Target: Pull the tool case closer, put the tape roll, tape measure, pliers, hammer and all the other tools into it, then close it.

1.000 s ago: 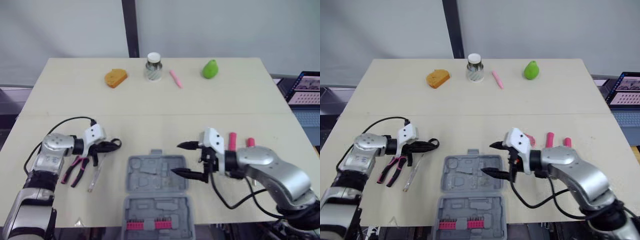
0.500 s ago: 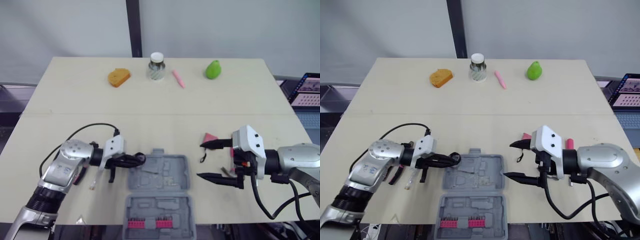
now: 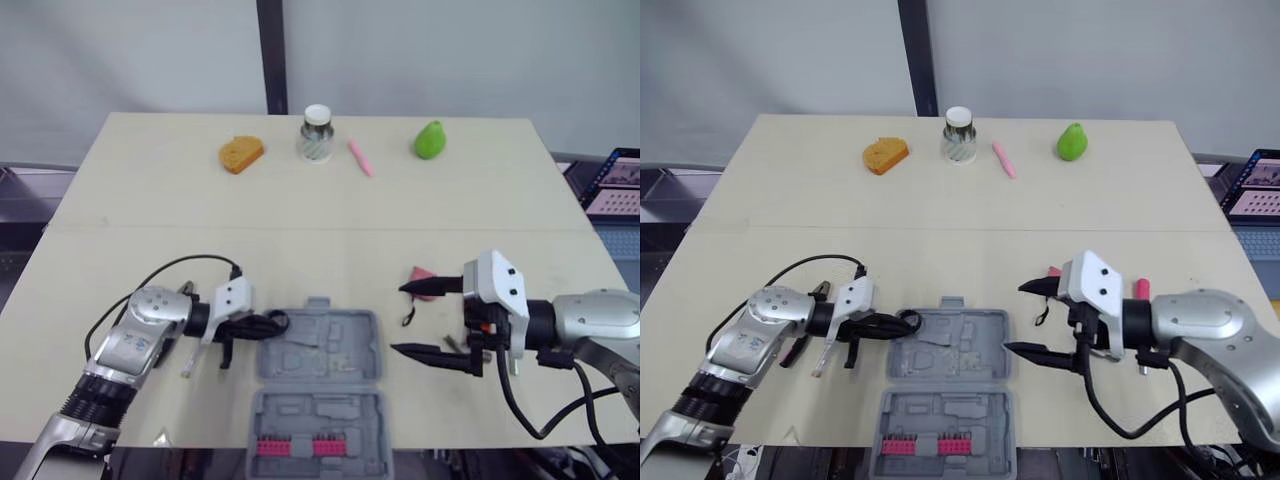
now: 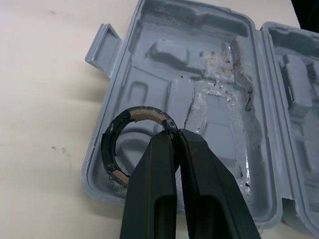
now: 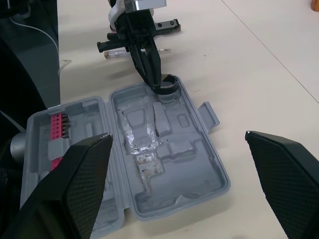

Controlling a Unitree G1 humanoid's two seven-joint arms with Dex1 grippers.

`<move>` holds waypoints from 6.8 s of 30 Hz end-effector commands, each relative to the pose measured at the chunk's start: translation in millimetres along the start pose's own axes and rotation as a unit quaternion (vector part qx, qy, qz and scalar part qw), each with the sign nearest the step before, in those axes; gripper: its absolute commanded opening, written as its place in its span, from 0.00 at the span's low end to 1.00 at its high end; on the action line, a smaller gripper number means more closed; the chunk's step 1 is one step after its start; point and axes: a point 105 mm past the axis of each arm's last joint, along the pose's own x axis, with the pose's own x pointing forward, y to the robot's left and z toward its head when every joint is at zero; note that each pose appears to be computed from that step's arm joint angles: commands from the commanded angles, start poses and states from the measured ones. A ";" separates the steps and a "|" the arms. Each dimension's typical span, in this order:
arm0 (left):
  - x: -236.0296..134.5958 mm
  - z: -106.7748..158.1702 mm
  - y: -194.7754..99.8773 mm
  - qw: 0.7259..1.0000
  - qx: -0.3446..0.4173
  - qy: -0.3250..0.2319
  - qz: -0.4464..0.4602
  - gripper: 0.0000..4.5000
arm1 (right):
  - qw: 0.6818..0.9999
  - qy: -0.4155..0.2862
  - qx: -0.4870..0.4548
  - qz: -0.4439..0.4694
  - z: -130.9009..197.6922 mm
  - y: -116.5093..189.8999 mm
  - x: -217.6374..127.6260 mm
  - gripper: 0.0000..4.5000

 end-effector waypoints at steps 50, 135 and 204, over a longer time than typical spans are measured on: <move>-6.6 23.4 11.5 0.995 -0.022 -0.076 0.053 0.23 | 0.999 -0.030 -0.010 0.003 10.3 6.8 3.8 1.00; 20.0 1.8 3.2 0.987 -0.053 -0.121 0.094 0.28 | 0.999 -0.032 -0.009 0.005 10.6 3.8 6.2 1.00; -239.6 -94.4 -3.4 0.873 -0.189 0.053 0.447 0.99 | 0.905 0.050 0.232 -0.354 -151.1 -52.0 -179.9 1.00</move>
